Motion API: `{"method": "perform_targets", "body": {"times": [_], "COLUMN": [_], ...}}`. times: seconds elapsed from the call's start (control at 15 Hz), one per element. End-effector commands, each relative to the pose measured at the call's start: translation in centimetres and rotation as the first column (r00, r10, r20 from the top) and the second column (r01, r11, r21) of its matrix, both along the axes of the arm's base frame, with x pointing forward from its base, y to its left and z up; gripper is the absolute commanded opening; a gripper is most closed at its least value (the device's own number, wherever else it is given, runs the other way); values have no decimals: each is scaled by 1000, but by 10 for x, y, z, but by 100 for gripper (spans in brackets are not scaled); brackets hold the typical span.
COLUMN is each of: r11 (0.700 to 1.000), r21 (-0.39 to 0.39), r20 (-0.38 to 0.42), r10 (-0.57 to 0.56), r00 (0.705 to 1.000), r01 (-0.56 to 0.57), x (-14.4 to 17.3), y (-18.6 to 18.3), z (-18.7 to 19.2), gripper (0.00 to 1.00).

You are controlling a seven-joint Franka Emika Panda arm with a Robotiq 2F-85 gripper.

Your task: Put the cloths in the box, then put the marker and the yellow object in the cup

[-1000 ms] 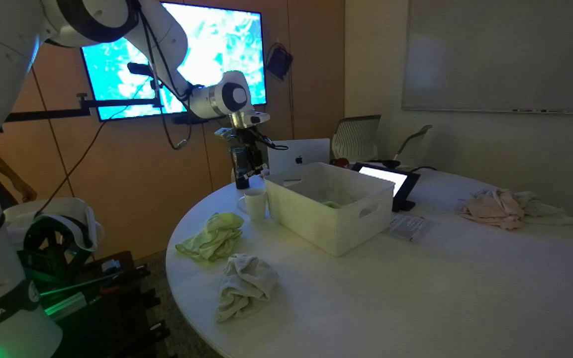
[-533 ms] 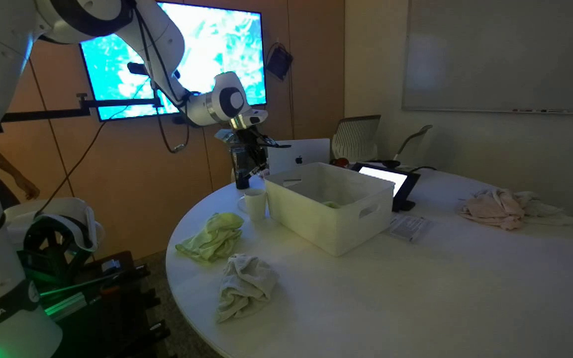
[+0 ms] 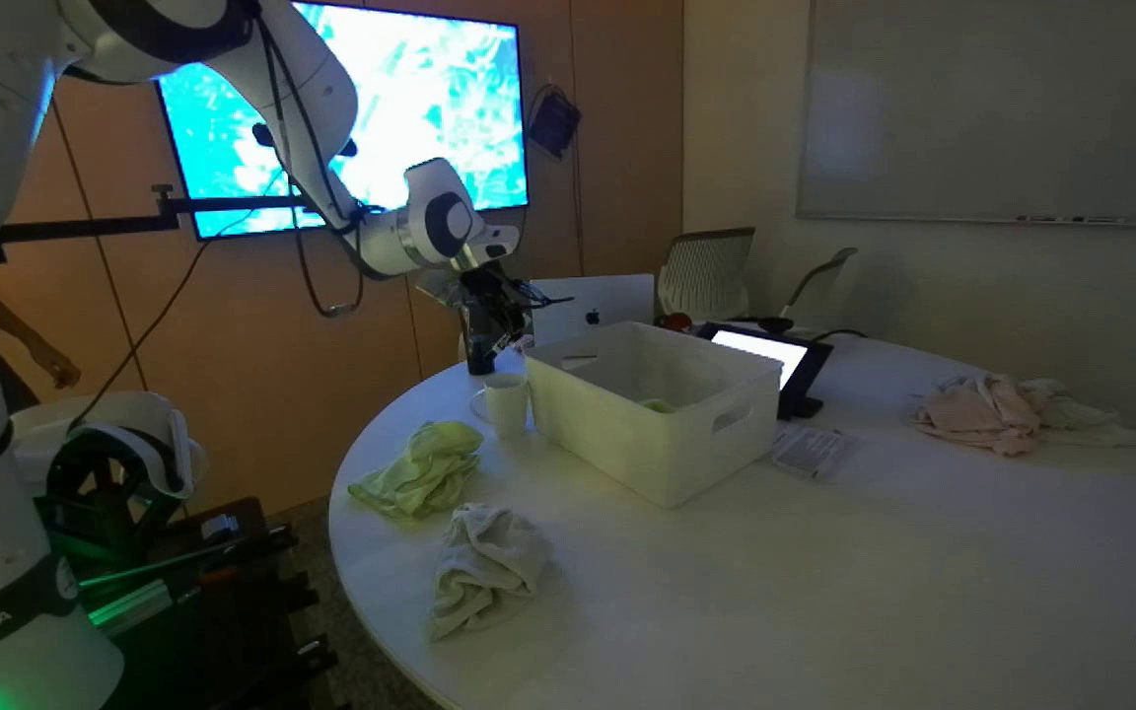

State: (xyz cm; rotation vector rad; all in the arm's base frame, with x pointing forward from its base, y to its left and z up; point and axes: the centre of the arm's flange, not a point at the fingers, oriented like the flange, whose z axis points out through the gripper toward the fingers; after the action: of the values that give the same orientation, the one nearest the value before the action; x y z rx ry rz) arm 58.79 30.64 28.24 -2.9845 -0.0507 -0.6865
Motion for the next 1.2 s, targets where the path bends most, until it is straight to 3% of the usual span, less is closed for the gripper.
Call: {"method": "perform_targets", "body": {"times": [0.0, 0.53, 1.13], "r11": [1000, 999, 994], "r21": [5, -20, -38], "r20": [63, 125, 112], "r10": [23, 44, 102], "r00": [998, 991, 988], "r01": [-23, -42, -98], "x": [-17, -20, -14], "y": [-4, -10, -1], "z": [-6, -11, -12], "gripper": [7, 7, 7]}}
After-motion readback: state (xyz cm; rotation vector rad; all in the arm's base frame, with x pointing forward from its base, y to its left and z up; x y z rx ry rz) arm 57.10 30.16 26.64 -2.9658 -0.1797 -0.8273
